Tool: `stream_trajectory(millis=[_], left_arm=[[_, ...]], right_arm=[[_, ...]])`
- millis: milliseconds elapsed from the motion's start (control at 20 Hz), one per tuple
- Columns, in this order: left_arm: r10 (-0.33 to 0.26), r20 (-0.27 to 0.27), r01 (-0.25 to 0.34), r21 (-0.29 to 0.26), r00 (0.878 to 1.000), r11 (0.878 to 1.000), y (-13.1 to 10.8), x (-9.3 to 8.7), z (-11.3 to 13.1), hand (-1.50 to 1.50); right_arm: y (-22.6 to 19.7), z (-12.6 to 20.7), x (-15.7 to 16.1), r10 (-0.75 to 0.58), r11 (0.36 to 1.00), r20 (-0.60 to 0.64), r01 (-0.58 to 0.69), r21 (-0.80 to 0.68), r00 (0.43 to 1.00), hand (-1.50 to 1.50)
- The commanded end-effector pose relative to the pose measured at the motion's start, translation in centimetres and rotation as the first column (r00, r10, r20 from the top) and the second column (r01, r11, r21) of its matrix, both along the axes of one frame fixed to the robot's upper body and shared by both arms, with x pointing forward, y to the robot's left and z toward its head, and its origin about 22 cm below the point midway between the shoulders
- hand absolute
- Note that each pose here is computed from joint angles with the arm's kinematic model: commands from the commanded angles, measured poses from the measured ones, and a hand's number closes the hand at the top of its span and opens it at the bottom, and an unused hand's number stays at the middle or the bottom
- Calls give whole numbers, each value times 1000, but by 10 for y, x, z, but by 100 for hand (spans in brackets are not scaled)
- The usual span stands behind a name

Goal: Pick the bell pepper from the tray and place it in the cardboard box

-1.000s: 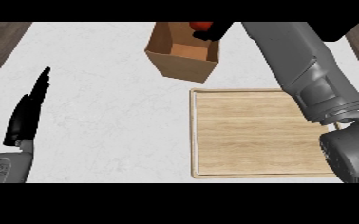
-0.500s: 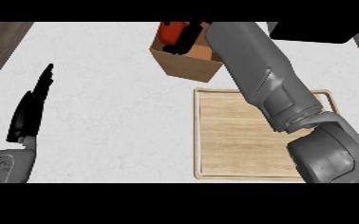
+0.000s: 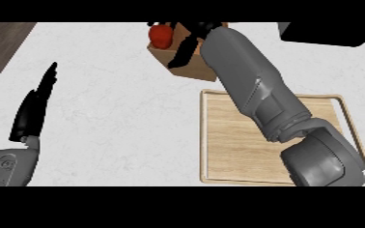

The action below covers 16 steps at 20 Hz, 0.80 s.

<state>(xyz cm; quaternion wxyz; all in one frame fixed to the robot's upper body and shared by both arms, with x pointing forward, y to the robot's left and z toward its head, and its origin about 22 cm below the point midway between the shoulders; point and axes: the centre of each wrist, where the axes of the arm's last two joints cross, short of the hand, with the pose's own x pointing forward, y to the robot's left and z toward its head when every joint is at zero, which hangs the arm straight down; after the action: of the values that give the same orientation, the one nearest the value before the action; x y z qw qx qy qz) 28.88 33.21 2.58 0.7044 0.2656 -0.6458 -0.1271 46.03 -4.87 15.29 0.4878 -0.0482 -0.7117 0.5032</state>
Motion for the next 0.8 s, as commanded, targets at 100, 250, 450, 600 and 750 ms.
stream_trajectory(millis=[100,250,450,600,750], left_arm=[[-25,-12,25,-1,1000,1000,0,-3,-7,0],[-2,3,2,6,1000,1000,-6,8,4,0],[1,9,-1,-3,1000,1000,-2,-2,-5,0],[2,7,-2,-5,1000,1000,1,4,8,0],[22,3,-22,1,1000,1000,-6,-1,-9,0]], right_arm=[[1,-3,-1,2,997,-11,-1,83,1000,-150],[-2,-3,0,6,976,14,-9,219,1000,-150],[-2,6,2,-25,929,10,20,369,1000,-150],[-34,21,12,-58,877,-26,63,477,998,-150],[-49,26,16,-60,848,-35,70,526,998,-150]])
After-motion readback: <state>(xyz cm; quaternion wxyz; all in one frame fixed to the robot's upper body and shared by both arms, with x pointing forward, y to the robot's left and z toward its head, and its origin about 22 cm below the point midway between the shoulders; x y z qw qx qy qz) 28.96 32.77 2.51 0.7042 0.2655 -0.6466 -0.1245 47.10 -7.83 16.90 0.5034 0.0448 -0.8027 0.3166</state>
